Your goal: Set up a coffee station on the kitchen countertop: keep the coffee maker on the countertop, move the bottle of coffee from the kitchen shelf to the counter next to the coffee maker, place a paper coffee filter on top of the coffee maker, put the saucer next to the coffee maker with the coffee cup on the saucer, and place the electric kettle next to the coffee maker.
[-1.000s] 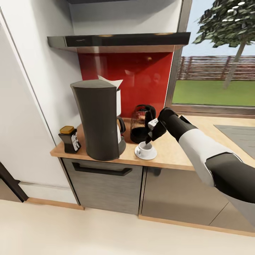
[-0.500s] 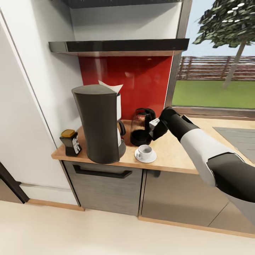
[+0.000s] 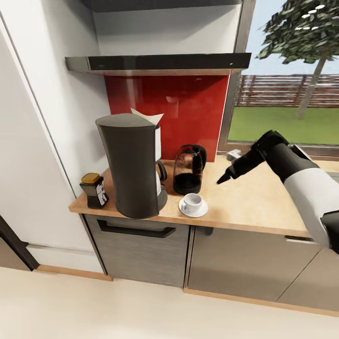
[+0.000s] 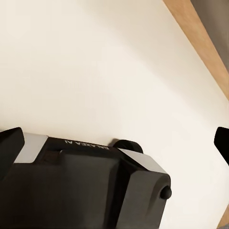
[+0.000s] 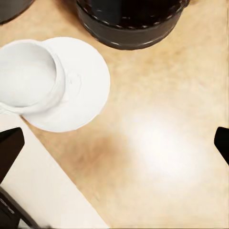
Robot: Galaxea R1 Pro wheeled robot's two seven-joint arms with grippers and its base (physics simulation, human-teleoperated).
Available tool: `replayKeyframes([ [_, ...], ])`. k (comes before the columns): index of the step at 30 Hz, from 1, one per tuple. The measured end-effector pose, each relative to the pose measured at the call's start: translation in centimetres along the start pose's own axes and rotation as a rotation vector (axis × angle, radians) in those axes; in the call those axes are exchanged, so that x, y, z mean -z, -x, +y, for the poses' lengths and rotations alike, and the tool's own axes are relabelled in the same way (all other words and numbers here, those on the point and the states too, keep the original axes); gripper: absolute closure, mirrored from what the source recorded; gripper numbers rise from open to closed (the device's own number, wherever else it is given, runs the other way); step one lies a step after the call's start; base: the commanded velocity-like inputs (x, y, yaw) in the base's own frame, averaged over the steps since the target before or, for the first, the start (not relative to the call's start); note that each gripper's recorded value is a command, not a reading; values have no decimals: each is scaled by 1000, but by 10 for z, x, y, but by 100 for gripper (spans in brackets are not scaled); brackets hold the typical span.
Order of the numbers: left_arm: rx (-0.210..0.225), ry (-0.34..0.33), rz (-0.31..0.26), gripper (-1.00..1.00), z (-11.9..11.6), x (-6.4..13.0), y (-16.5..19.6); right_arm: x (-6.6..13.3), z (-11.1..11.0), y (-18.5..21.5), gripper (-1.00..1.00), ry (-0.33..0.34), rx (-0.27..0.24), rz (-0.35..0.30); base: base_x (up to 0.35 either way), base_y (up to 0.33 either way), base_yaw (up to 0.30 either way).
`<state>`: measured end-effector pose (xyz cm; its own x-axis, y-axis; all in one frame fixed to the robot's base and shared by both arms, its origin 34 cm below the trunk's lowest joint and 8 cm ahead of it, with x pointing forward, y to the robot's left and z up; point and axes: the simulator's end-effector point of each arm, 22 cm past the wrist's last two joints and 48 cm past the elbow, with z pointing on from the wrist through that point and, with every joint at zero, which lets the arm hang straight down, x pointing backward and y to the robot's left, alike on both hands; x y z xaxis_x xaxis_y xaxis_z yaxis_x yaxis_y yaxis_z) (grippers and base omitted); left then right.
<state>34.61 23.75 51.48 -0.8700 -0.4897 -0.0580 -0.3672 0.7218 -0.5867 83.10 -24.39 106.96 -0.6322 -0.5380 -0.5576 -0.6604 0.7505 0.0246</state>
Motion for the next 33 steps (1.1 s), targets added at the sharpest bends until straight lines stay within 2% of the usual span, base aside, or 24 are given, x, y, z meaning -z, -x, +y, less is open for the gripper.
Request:
replayKeyframes([
  [2, 0, 0, 0, -100, 0, 0, 0, 22, -8, -9, -100, 26, 50, -23, 0, 0, 0],
  [5, 0, 0, 0, -100, 0, 0, 0, 43, -19, -27, -100, 40, 81, -38, 0, 0, 0],
  [7, 0, 0, 0, -100, 0, 0, 0, 50, -21, -36, -100, 47, 95, -53, 0, 0, 0],
  [8, 0, 0, 0, -100, 0, 0, 0, 60, -12, -51, -100, 86, 131, -106, 0, 0, 0],
  [13, 0, 0, 0, -100, 0, 0, 0, 77, -8, -73, -100, 124, 132, -169, 0, 0, 0],
  [18, 0, 0, 0, -100, 0, 0, 0, 80, -14, -106, -100, 154, 91, -201, 0, 0, 0],
  [24, 0, 0, 0, -100, 0, 0, 0, 71, -12, -162, -100, 204, 157, -207, 0, 0, 0],
  [28, -1, 0, 1, -100, 0, 0, 0, 79, -16, -222, -100, 235, 186, -210, 0, 0, 0],
  [30, -1, 0, 1, -100, 0, 0, -1, 77, -17, -237, -100, 241, 185, -200, 0, 0, 0],
  [33, -1, 0, 1, -100, -1, 0, -1, 66, -18, -274, -100, 262, 154, -169, 0, 0, 0],
])
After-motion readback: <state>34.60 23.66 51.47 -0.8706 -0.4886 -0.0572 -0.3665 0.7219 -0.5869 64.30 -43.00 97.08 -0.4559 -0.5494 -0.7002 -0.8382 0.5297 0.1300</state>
